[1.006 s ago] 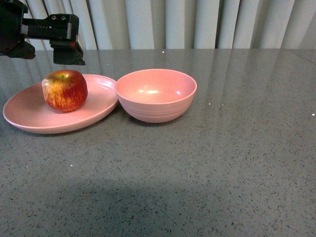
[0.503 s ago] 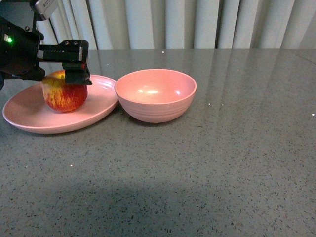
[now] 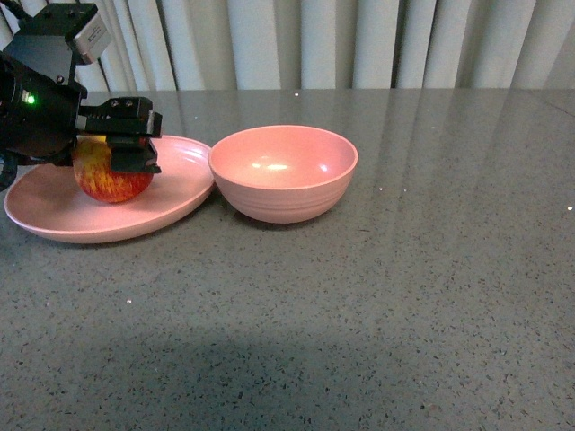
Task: Move apple from plate to bowl
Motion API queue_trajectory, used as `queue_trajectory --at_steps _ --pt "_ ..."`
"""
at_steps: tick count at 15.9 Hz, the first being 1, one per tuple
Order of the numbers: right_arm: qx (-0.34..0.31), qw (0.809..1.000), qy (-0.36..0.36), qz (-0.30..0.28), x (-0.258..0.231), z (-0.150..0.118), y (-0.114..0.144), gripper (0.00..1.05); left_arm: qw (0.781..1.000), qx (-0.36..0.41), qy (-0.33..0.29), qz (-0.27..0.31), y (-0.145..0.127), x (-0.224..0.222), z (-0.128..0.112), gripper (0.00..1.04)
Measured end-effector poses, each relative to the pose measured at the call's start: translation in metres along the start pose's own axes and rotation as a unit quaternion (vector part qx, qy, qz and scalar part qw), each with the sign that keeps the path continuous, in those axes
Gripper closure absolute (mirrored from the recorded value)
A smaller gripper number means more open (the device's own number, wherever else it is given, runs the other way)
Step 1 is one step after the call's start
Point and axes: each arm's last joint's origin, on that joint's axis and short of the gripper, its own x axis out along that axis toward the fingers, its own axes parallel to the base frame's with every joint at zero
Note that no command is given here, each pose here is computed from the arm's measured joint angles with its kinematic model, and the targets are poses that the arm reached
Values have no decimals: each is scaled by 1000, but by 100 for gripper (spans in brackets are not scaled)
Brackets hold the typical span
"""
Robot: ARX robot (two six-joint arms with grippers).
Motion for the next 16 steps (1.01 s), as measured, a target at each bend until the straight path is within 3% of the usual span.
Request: queue_trajectory --at_steps 6,10,13,16 --pt "0 1000 0 0 0 0 0 7 1000 0 4 0 3 -4 1 37" --pt "0 1000 0 0 0 0 0 7 999 2 -38 -2 4 -33 23 37" --pt "0 1000 0 0 0 0 0 7 994 24 -105 -31 -19 -72 56 37" --pt "0 1000 0 0 0 0 0 7 990 49 -114 -71 -52 -83 64 37"
